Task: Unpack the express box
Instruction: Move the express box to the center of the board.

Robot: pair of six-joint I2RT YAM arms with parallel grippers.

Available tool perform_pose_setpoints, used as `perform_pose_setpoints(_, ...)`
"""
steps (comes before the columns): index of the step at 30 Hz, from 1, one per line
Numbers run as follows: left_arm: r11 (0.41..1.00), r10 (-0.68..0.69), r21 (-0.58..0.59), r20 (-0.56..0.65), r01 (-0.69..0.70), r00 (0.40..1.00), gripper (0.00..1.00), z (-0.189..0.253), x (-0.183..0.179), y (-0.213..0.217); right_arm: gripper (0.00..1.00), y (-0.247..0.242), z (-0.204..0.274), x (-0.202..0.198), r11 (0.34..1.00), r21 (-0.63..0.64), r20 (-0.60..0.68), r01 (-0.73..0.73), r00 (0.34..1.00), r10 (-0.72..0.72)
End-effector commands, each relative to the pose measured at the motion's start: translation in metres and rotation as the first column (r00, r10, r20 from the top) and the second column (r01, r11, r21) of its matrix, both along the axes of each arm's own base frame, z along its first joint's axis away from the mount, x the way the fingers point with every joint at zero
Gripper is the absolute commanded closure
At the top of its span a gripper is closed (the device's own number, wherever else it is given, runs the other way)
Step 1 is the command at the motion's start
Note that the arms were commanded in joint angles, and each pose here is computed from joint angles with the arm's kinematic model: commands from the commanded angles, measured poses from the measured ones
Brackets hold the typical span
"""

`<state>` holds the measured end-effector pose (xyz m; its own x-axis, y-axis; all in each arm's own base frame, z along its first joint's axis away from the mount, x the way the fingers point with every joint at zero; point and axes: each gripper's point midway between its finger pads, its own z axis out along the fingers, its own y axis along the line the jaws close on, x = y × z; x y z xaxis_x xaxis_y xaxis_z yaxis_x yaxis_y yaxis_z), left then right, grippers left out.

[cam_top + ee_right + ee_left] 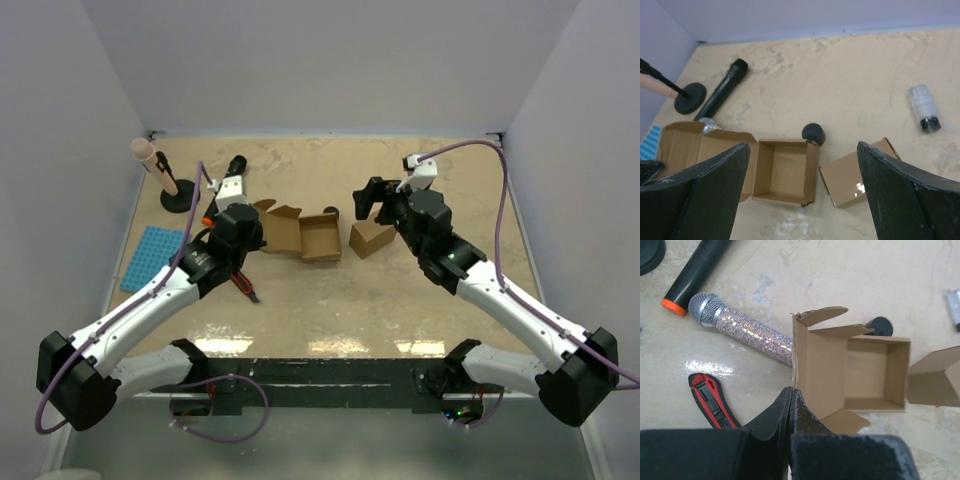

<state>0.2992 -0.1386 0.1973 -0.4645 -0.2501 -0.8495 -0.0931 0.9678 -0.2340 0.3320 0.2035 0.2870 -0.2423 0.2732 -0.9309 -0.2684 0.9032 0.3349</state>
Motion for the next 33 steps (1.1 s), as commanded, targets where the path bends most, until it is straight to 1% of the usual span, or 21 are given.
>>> perform_pose_setpoints(1, 0.999, -0.032, 0.004, -0.007, 0.032, 0.999, 1.0, -0.001, 0.002, -0.004, 0.05, -0.014, -0.023, 0.013, 0.991, -0.063, -0.084, 0.122, 0.988, -0.127)
perform_pose_setpoints(2, 0.999, -0.042, 0.001, -0.009, 0.042, 0.999, 0.9, -0.003, 0.001, -0.005, 0.04, -0.013, -0.027, 0.014, 0.99, -0.072, -0.099, 0.123, 0.987, -0.13)
perform_pose_setpoints(4, 0.997, -0.071, -0.012, 0.004, 0.071, 0.997, 0.79, 0.0, 0.0, -0.009, 0.03, -0.014, -0.029, 0.016, 0.987, -0.071, -0.107, 0.142, 0.983, -0.149)
perform_pose_setpoints(5, 0.997, -0.079, -0.015, 0.012, 0.079, 0.997, 0.6, 0.002, 0.0, -0.01, 0.02, -0.015, -0.028, 0.017, 0.987, -0.06, -0.103, 0.15, 0.982, -0.156)
perform_pose_setpoints(8, 0.994, -0.102, -0.033, 0.06, 0.104, 0.993, 0.36, 0.018, -0.001, -0.012, 0.02, -0.018, -0.025, 0.018, 0.984, -0.035, -0.097, 0.176, 0.979, -0.179)
perform_pose_setpoints(11, 0.992, -0.111, -0.05, 0.111, 0.117, 0.988, 0.29, 0.041, -0.001, -0.012, 0.02, -0.024, -0.018, 0.018, 0.976, -0.012, -0.092, 0.219, 0.971, -0.219)
perform_pose_setpoints(14, 0.986, -0.121, -0.089, 0.201, 0.141, 0.972, 0.28, 0.075, -0.003, -0.013, 0.02, -0.041, -0.015, 0.015, 0.956, 0.004, -0.093, 0.294, 0.952, -0.292)
perform_pose_setpoints(16, 0.968, -0.164, -0.132, 0.297, 0.211, 0.941, 0.29, 0.104, -0.004, -0.023, 0.04, -0.051, -0.017, 0.011, 0.943, 0.008, -0.093, 0.332, 0.939, -0.33)
perform_pose_setpoints(18, 0.939, -0.225, -0.166, 0.365, 0.301, 0.903, 0.34, 0.123, -0.003, -0.042, 0.08, -0.063, -0.026, 0.004, 0.933, -0.008, -0.096, 0.359, 0.929, -0.358)
perform_pose_setpoints(19, 0.932, -0.246, -0.169, 0.35, 0.319, 0.904, 0.36, 0.117, 0.004, -0.052, 0.12, -0.065, -0.032, 0.0, 0.932, -0.019, -0.104, 0.362, 0.926, -0.362)
perform_pose_setpoints(21, 0.909, -0.288, -0.199, 0.34, 0.367, 0.895, 0.46, 0.121, 0.013, -0.073, 0.18, -0.072, -0.045, -0.007, 0.927, -0.024, -0.123, 0.375, 0.919, -0.375)
perform_pose_setpoints(22, 0.903, -0.317, -0.197, 0.291, 0.381, 0.903, 0.5, 0.102, 0.024, -0.087, 0.25, -0.074, -0.051, -0.01, 0.926, -0.03, -0.131, 0.376, 0.917, -0.377)
perform_pose_setpoints(23, 0.893, -0.336, -0.206, 0.283, 0.399, 0.898, 0.55, 0.098, 0.029, -0.097, 0.28, -0.076, -0.061, -0.014, 0.926, -0.043, -0.145, 0.376, 0.914, -0.378)
perform_pose_setpoints(24, 0.867, -0.359, -0.232, 0.322, 0.441, 0.876, 0.57, 0.108, 0.035, -0.111, 0.32, -0.077, -0.065, -0.016, 0.926, -0.036, -0.155, 0.376, 0.913, -0.377)
perform_pose_setpoints(25, 0.861, -0.382, -0.233, 0.289, 0.451, 0.878, 0.59, 0.09, 0.044, -0.123, 0.41, -0.077, -0.067, -0.018, 0.927, -0.032, -0.159, 0.373, 0.914, -0.373)
perform_pose_setpoints(26, 0.855, -0.397, -0.236, 0.278, 0.463, 0.875, 0.62, 0.084, 0.049, -0.131, 0.46, -0.077, -0.074, -0.019, 0.927, -0.034, -0.17, 0.373, 0.912, -0.373)
perform_pose_setpoints(28, 0.834, -0.448, -0.234, 0.245, 0.501, 0.86, 0.64, 0.067, 0.063, -0.155, 0.59, -0.072, -0.085, -0.02, 0.933, -0.032, -0.199, 0.358, 0.913, -0.357)
perform_pose_setpoints(29, 0.824, -0.46, -0.234, 0.254, 0.515, 0.851, 0.64, 0.071, 0.07, -0.164, 0.62, -0.069, -0.094, -0.021, 0.936, -0.031, -0.218, 0.351, 0.912, -0.349)
perform_pose_setpoints(30, 0.805, -0.51, -0.224, 0.214, 0.55, 0.833, 0.64, 0.05, 0.072, -0.18, 0.64, -0.065, -0.099, -0.02, 0.942, -0.025, -0.235, 0.336, 0.914, -0.332)
perform_pose_setpoints(32, 0.79, -0.541, -0.211, 0.202, 0.576, 0.816, 0.64, 0.047, 0.08, -0.196, 0.69, -0.059, -0.112, -0.019, 0.943, -0.023, -0.266, 0.332, 0.907, -0.326)
perform_pose_setpoints(33, 0.788, -0.561, -0.197, 0.162, 0.584, 0.812, 0.64, 0.027, 0.086, -0.204, 0.69, -0.058, -0.114, -0.018, 0.943, -0.02, -0.27, 0.331, 0.907, -0.324)
